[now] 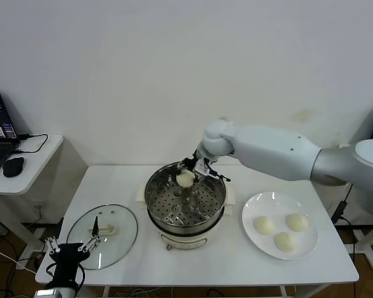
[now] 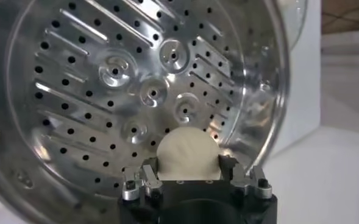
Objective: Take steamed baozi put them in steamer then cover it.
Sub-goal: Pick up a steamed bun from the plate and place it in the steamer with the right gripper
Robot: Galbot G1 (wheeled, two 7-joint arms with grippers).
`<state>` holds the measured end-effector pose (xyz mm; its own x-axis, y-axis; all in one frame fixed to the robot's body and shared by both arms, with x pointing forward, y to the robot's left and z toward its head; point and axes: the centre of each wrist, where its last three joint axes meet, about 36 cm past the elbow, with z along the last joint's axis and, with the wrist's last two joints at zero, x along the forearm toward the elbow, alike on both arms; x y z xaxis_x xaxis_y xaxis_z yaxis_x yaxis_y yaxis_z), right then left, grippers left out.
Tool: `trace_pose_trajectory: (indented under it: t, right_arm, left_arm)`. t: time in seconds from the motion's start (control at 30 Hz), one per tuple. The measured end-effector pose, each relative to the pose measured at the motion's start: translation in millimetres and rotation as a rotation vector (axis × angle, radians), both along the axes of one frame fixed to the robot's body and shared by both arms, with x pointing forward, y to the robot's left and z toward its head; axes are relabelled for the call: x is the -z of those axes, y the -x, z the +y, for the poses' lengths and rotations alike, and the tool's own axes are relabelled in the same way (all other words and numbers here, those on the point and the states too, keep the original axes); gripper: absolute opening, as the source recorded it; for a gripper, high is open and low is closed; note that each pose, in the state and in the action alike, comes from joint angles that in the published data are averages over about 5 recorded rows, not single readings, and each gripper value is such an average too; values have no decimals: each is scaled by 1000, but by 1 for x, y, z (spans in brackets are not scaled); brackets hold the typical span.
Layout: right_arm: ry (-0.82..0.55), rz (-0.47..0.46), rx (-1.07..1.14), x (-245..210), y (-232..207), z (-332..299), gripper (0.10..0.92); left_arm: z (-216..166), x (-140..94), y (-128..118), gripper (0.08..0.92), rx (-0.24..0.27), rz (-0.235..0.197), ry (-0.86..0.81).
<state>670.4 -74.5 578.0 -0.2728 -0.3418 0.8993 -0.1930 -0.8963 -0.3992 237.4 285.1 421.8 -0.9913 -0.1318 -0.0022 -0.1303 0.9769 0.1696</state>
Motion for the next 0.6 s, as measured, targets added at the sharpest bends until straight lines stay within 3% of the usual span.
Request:
trace_pose_trajectory:
  t: [0.1, 0.33, 0.6]
  right_arm:
    - [2, -2, -11, 7, -2, 0, 650]
    - [-5, -7, -18, 7, -4, -3, 808]
    - [-58, 26, 133, -39, 4, -29, 823]
  left_arm:
    - [0, -1, 0, 823, 0, -4, 1]
    - [-2, -4, 1, 823, 0, -10, 7]
    - [-4, -7, -1, 823, 9, -17, 7]
